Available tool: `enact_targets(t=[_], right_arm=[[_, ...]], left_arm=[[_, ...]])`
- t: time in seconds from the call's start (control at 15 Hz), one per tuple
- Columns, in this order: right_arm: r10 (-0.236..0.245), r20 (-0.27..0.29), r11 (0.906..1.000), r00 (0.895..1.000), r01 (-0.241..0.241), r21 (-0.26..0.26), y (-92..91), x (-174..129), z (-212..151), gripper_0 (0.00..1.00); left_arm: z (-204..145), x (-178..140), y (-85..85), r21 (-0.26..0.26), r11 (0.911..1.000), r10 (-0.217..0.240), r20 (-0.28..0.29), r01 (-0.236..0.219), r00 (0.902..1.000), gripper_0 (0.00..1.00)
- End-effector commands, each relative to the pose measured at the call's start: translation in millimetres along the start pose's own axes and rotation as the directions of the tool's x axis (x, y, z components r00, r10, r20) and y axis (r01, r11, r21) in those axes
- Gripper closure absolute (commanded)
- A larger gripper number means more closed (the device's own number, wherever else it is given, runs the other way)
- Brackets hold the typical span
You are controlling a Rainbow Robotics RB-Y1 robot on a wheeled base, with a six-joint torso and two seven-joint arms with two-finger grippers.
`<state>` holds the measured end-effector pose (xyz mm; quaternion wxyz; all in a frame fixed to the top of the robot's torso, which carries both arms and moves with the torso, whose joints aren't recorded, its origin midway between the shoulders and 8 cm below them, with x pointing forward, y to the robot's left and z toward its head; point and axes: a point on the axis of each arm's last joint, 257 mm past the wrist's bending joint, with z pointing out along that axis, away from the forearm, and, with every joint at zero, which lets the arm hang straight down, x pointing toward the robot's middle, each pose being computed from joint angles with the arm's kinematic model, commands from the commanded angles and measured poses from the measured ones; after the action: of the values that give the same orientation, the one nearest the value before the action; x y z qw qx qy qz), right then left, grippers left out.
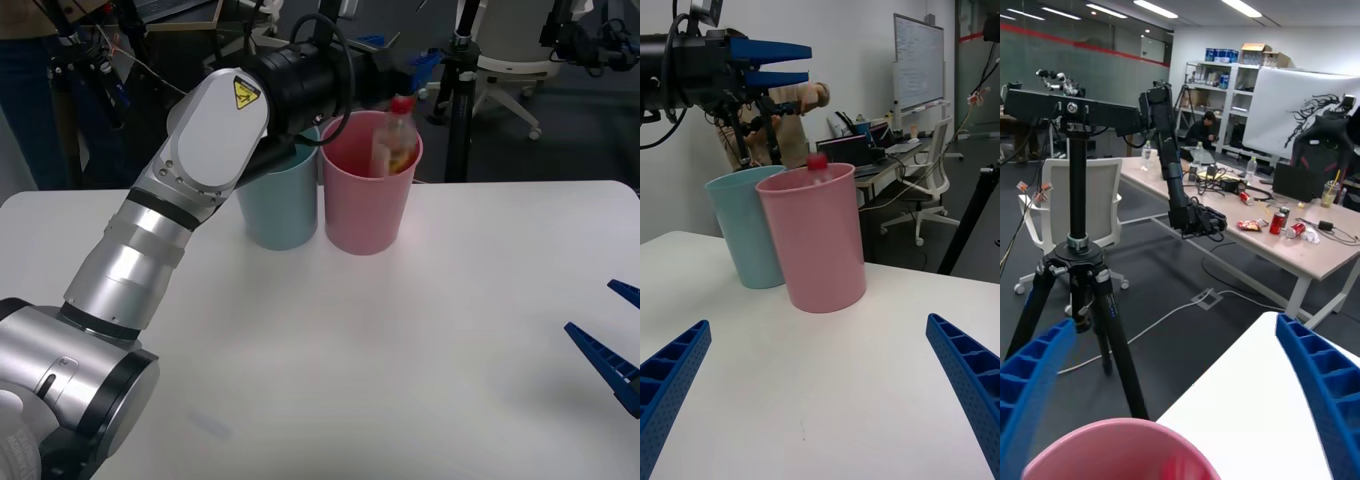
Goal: Grasp the object on the table and drop it into the matching bin: aluminum can to the light blue bin, PET bottle to the pink bin.
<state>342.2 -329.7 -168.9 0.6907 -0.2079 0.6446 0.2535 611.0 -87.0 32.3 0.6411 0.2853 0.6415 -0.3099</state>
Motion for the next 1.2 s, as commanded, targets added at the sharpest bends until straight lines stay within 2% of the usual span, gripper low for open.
enact_targets(t=[0.07, 0.73, 0.93, 1.07, 1.2], right_arm=[[0.000, 0.000, 1.0000, 1.000, 0.000, 0.000, 0.0, 0, 0, 0.00], [0.000, 0.000, 1.0000, 1.000, 0.000, 0.000, 0.0, 0, 0, 0.00], [0.000, 0.000, 1.0000, 1.000, 0.000, 0.000, 0.0, 0, 0, 0.00], [0.000, 0.000, 1.0000, 1.000, 0.000, 0.000, 0.0, 0, 0, 0.00], [0.000, 0.000, 1.0000, 1.000, 0.000, 0.000, 0.0, 0, 0, 0.00]], left_arm=[[0, 0, -0.9, 0.003, 1.0000, -0.007, 0.001, 0.007, 1.0000, 0.00], [-1, -4, -6.2, 0.027, 0.9995, -0.015, 0.016, 0.014, 0.9998, 0.00], [-7, -10, -3.9, 0.049, 0.9984, 0.028, 0.034, -0.030, 0.9990, 0.00], [-17, -5, -0.9, 0.089, 0.9959, 0.016, -0.002, -0.016, 0.9999, 0.00], [-29, -3, 7.0, 0.111, 0.9925, 0.051, -0.008, -0.050, 0.9987, 0.00]])
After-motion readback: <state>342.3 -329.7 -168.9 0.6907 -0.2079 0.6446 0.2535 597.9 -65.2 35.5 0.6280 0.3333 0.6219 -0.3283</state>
